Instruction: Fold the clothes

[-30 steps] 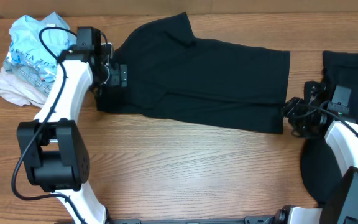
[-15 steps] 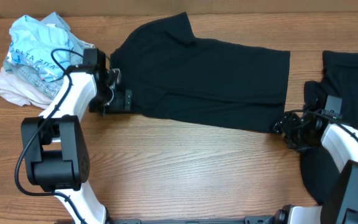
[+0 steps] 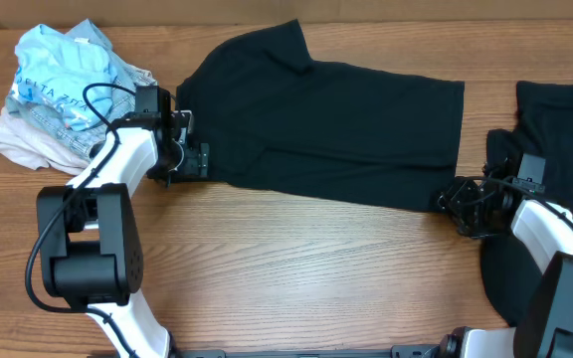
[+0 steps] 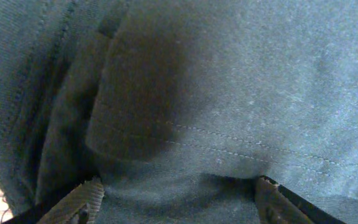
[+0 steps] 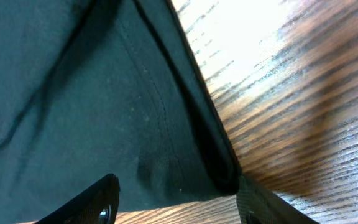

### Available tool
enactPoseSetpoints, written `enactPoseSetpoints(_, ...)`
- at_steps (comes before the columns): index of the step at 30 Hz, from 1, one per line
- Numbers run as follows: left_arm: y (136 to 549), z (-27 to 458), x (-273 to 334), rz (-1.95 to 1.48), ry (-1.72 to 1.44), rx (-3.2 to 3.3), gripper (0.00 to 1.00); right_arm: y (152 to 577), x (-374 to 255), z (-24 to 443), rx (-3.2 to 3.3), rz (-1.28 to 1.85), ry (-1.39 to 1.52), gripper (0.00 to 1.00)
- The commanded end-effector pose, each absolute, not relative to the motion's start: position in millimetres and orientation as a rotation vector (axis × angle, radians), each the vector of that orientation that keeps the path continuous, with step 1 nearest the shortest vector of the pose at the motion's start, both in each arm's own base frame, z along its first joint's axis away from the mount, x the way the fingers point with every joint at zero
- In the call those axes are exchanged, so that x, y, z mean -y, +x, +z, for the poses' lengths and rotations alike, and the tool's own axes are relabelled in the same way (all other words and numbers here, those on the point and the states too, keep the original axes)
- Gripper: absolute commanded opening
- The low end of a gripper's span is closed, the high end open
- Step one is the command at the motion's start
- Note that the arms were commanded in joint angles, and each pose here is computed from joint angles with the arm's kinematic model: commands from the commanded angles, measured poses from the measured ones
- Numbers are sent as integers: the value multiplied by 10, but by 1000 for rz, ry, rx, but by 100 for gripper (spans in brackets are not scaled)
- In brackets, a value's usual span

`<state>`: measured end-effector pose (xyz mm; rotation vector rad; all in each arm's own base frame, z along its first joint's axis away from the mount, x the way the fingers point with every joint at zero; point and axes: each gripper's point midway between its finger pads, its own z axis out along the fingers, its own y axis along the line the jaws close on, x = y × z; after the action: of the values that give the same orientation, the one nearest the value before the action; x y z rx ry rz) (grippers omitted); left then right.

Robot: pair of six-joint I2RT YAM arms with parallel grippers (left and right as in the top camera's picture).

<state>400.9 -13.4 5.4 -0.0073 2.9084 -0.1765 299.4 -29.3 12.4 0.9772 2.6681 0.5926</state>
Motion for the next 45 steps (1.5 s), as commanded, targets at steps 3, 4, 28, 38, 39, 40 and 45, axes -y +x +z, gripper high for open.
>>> enactPoseSetpoints(3,3683,-174,157,-183,-15,-3012,68,2912,267,-95,-2692,595,1004,57)
enactPoseSetpoints(4,3628,-207,158,-184,-17,-3027,66,2933,274,-120,-2683,595,1002,50)
enactPoseSetpoints(28,3456,557,-504,-125,-375,-3190,69,2220,475,486,-2975,247,1288,67)
enactPoseSetpoints(38,3916,1165,-168,-206,-205,-3054,70,2513,241,482,-2940,459,1136,4)
enactPoseSetpoints(39,3962,1203,-121,-213,-174,-3037,71,2508,208,450,-2948,458,1127,4)
enactPoseSetpoints(40,4008,1234,-56,-229,-134,-3020,72,2518,174,409,-2945,457,1131,4)
enactPoseSetpoints(45,4238,1326,378,-364,68,-2908,74,2788,16,223,-2803,495,1200,4)
